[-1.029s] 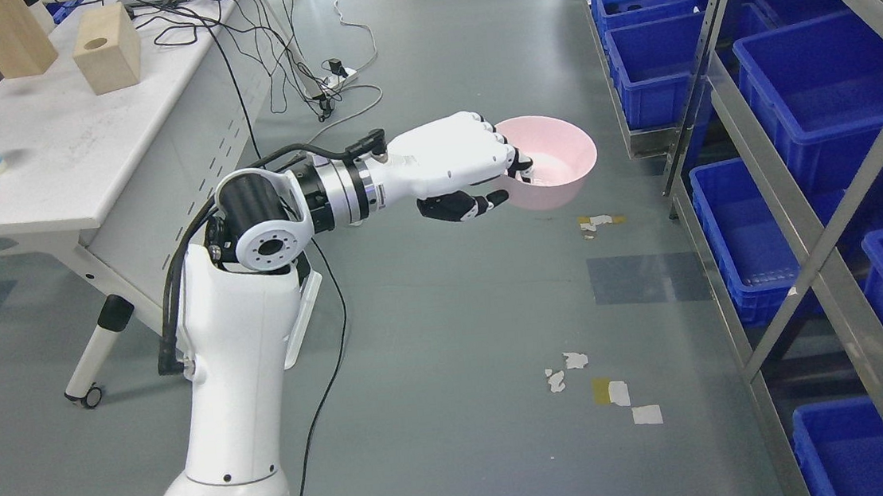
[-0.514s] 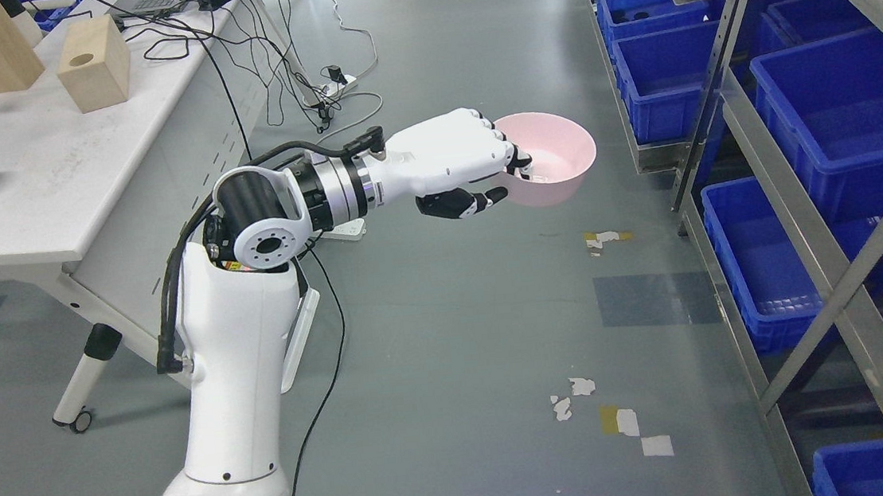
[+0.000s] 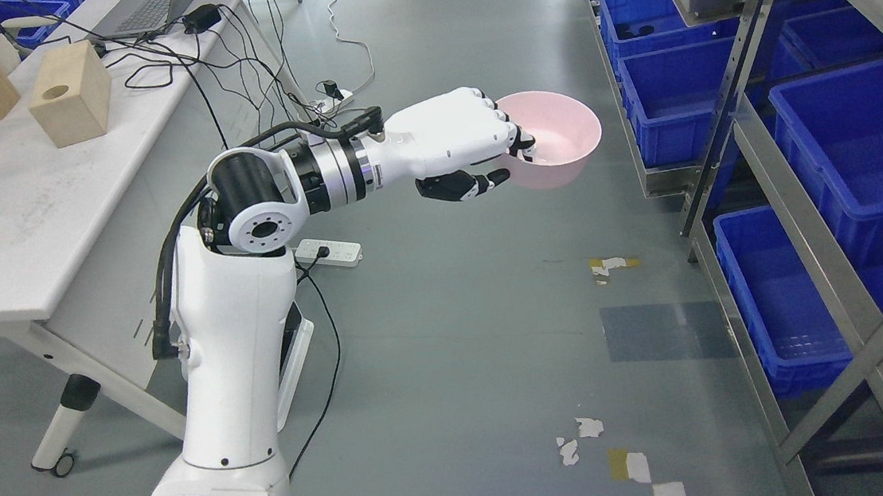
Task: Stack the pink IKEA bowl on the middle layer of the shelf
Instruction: 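Carry the held pink bowl while driving to the shelf rack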
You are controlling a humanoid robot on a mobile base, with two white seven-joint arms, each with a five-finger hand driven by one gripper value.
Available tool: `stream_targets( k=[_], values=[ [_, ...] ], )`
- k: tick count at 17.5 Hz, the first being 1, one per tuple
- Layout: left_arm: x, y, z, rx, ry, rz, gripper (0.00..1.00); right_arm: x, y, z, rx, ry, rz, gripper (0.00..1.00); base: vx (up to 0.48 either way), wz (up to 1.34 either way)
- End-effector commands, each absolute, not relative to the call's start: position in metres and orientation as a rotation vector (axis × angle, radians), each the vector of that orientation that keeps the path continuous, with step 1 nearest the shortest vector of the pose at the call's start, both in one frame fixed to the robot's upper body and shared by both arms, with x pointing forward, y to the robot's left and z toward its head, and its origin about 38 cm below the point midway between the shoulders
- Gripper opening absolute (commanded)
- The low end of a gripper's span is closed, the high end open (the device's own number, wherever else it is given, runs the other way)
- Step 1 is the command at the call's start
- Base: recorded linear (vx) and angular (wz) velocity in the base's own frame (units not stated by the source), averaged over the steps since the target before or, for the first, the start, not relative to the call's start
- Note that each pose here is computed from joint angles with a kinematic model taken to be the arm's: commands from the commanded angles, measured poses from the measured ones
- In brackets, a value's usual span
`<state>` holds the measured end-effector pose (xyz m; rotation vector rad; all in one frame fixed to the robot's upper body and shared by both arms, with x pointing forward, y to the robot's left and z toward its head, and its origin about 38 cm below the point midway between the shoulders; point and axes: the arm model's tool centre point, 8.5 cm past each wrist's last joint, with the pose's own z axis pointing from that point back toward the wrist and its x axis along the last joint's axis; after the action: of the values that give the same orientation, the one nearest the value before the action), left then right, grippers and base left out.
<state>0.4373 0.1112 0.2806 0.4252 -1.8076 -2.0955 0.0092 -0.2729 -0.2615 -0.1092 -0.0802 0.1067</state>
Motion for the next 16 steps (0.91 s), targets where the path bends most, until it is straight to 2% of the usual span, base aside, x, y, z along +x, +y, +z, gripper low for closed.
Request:
stream_targets(
  k=[1,9,16],
  values=[
    [0.439,0.113,0.286,0.445,-1.798,-2.117,0.02,0.0,-0.284,-0.261,-0.125,-0.073,0.108,1.0,0.202,0.0],
    [0.416,0.063,0.271,0.281,-1.851,-2.276,0.03,0.0,-0.284,-0.261,-0.125,-0.073,0.108,1.0,0.191,0.02],
    [0.412,0.057,0.271,0.26,-1.879,-2.294,0.03,0.0,-0.284,-0.261,-0.125,-0.073,0.108,1.0,0.096,-0.16]
  ],
)
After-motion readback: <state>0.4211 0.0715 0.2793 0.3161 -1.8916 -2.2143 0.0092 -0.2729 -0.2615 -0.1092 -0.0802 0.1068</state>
